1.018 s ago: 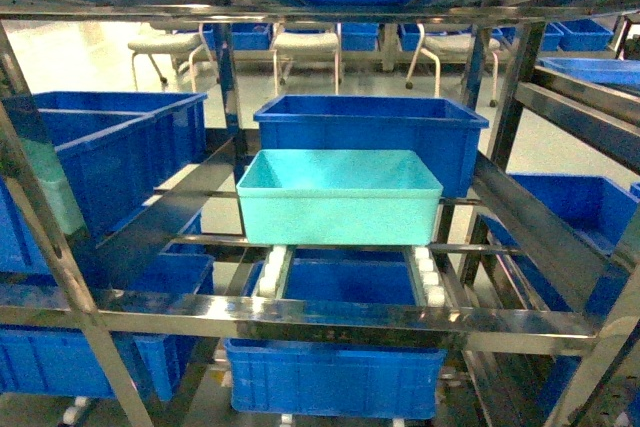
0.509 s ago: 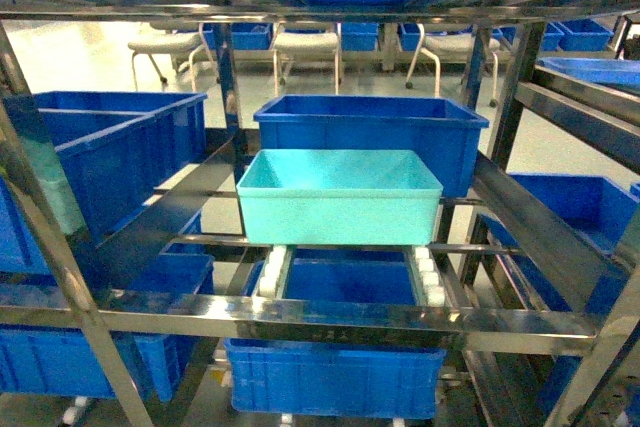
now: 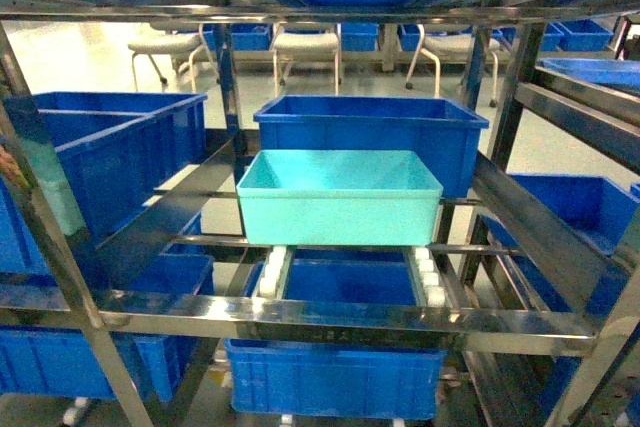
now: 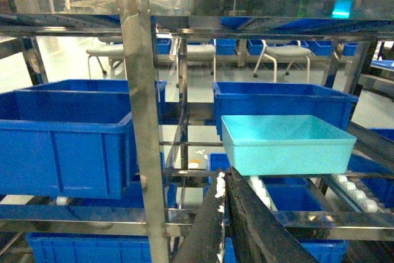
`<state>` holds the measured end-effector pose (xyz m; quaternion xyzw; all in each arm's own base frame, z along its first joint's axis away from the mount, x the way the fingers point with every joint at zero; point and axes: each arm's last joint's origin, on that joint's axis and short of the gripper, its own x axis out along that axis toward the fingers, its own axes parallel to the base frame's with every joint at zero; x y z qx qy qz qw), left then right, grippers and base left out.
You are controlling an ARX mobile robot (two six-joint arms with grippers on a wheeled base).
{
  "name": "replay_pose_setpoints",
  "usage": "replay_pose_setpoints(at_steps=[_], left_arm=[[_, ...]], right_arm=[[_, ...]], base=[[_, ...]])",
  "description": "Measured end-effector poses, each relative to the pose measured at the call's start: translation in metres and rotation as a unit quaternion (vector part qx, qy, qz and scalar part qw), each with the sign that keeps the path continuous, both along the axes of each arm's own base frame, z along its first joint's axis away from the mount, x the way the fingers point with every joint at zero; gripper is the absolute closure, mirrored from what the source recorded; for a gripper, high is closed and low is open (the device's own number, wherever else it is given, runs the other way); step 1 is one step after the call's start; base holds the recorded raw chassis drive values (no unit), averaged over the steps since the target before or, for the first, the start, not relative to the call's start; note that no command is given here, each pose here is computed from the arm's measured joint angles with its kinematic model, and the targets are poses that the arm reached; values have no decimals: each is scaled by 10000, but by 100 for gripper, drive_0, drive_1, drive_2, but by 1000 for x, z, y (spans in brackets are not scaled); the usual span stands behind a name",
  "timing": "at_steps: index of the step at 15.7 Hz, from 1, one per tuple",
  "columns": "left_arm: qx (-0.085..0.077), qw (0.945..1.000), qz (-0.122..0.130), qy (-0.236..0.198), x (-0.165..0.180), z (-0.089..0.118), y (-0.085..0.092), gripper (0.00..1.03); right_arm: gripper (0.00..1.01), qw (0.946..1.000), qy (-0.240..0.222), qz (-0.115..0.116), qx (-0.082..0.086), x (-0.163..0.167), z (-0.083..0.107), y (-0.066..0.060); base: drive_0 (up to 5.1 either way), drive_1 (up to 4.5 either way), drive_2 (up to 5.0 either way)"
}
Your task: Organize blue bins on left shelf correctly
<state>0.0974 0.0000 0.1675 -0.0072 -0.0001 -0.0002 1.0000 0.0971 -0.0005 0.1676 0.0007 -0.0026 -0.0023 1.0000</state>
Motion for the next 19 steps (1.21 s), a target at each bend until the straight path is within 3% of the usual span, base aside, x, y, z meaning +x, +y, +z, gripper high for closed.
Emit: replay_pose_setpoints(at_steps=[2,7,8,19], left_arm=[[0,10000,2,-2,0,0,0,81],[0,10000,2,-2,0,0,0,8],[4,10000,2,-2,0,0,0,4],[4,10000,2,-2,0,0,0,5]], right_arm=[[77,10000,0,0,-8,0,0,0],[4,10000,0,0,-8,0,0,0],[3,10000,0,0,-8,0,0,0],[3,10000,0,0,-8,0,0,0]], base=[[0,0,0],[0,0,0],[0,0,0],[0,0,0]])
